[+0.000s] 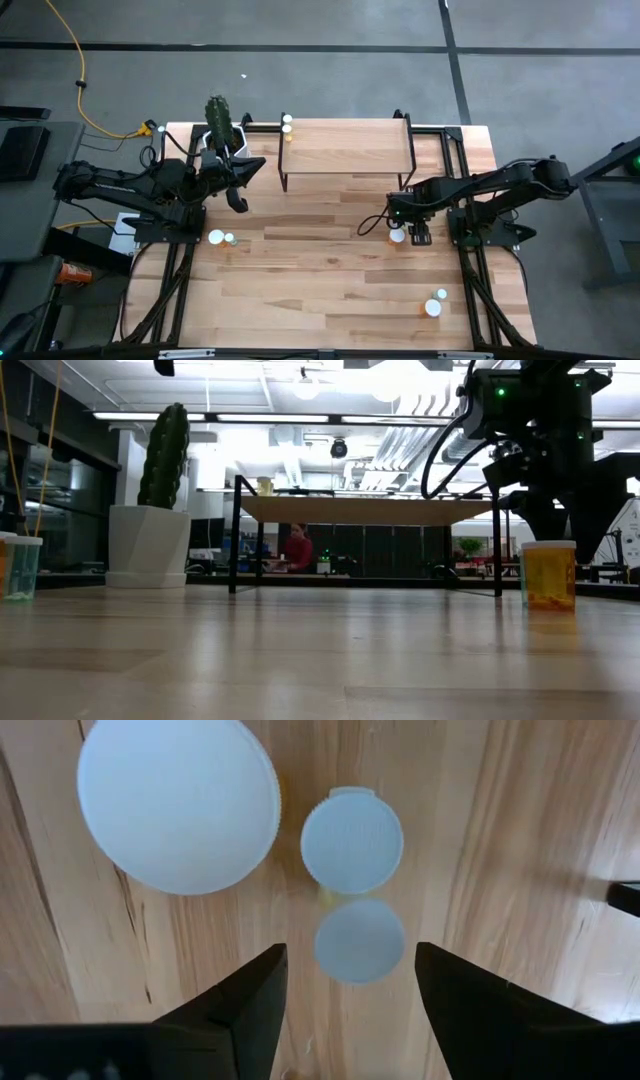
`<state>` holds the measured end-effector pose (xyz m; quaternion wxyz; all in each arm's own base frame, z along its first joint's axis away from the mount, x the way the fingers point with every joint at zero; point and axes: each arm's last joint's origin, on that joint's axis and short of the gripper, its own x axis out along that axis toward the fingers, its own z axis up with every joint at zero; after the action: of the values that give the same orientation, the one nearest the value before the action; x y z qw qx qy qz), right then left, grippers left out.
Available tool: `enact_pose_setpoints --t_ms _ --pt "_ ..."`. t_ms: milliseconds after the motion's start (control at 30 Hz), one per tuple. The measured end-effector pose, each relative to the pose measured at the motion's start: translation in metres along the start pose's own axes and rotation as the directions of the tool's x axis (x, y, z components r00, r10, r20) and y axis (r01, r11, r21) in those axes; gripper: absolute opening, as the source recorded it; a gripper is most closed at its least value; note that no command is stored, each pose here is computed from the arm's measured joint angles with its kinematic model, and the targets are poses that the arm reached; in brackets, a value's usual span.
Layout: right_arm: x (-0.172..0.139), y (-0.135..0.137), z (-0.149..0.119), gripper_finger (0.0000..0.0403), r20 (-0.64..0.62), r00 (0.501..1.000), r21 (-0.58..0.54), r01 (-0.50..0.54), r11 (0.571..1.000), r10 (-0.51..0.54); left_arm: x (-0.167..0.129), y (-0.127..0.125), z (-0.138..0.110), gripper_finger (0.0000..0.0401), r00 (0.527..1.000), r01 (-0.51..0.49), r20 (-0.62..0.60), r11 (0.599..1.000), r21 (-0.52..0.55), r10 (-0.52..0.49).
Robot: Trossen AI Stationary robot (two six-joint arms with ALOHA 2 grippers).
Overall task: Pick and place medicine bottles onto shelf by color
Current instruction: Align the yellow pill bottle with the other yellow pill bottles on the shelf
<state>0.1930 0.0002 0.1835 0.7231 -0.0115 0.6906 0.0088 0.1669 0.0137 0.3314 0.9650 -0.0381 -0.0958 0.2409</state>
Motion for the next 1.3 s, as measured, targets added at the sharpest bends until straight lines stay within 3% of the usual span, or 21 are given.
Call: enact_pose_setpoints --t_ms 1300 --pt "-0.0003 -0.0007 0.0017 0.0211 0.017 1.000 0.019 0.012 1.000 -0.013 0.0000 0.0006 -0.0028 0.0000 1.000 -0.016 -0.026 1.000 0.013 0.016"
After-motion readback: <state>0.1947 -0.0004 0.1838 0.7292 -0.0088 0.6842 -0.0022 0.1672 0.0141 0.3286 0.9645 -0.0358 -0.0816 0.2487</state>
